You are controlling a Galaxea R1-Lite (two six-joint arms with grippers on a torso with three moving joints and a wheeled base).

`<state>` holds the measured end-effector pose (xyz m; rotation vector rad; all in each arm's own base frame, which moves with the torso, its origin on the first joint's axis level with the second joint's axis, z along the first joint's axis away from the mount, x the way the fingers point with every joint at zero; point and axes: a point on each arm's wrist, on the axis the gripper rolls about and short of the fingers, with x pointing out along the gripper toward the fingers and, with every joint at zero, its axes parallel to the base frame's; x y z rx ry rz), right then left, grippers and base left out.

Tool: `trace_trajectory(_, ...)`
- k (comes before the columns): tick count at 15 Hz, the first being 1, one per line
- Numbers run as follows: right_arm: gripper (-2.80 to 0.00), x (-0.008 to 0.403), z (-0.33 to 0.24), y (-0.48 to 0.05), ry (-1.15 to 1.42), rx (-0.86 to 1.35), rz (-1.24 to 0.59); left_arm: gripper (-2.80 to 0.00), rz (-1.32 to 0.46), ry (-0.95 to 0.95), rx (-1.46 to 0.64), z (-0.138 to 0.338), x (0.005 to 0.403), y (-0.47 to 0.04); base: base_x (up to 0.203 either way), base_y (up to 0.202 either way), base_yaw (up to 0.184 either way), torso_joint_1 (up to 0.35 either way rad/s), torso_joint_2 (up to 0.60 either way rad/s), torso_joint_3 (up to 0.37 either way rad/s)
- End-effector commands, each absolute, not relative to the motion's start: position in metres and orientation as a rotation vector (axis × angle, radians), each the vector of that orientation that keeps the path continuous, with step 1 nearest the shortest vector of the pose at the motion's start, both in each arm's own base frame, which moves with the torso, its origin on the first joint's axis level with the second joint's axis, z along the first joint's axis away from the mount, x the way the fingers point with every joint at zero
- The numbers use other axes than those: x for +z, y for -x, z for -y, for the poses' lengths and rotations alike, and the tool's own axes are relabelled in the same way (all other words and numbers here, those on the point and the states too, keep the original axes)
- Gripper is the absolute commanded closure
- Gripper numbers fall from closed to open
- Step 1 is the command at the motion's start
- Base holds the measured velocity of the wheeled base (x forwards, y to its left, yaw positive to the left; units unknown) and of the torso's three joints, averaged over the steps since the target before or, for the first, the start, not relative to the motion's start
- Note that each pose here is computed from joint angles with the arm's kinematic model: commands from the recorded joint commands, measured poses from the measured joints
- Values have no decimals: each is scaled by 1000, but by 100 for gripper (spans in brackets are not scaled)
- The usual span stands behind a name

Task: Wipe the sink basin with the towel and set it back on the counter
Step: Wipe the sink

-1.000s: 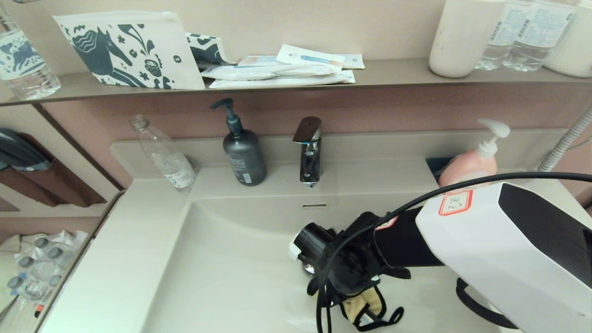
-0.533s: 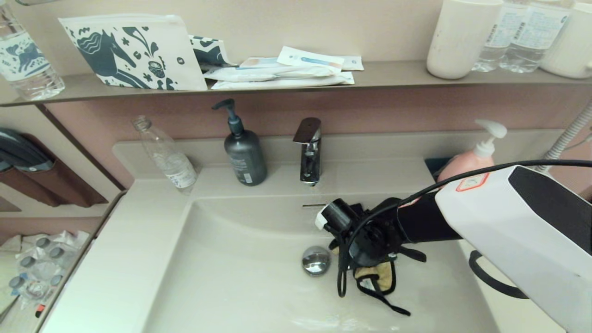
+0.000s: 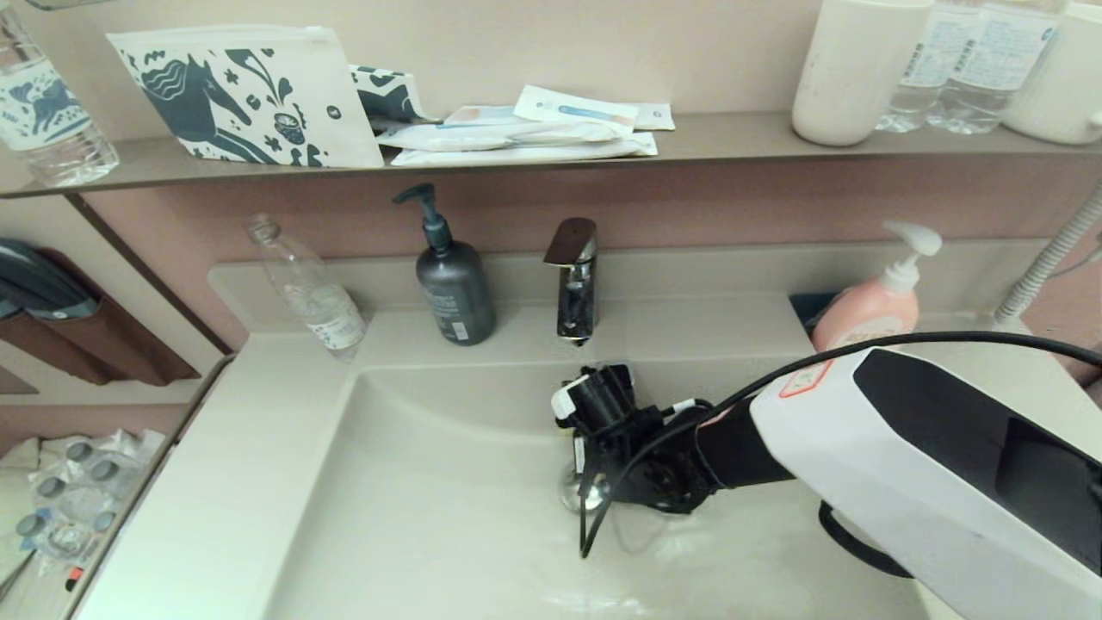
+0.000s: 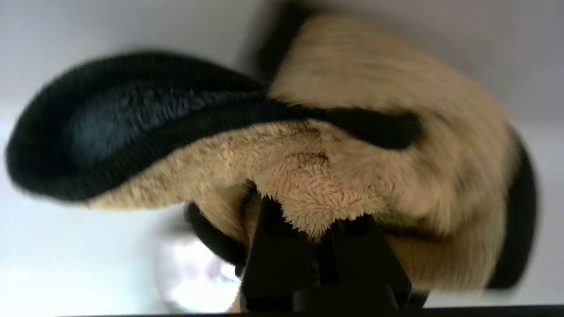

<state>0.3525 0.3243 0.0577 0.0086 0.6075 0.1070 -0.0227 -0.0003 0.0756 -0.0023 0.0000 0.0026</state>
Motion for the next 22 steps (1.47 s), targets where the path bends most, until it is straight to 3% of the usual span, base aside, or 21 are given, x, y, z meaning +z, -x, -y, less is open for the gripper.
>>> trace_trajectory(1,0,55,-348,-342,-12,187,-581,0,0,3,3,0,76,23,0,0,0,0,0,0)
trace_trajectory(7,0,50,-405,-315,23,321,-563,0,0,3,3,0,76,23,0,0,0,0,0,0)
trace_trajectory(13,0,59,-410,-302,25,367,-573,0,0,3,3,0,76,23,0,0,0,0,0,0)
trace_trajectory(22,0,77,-381,-260,224,387,-903,0,0,3,3,0,76,23,0,0,0,0,0,0)
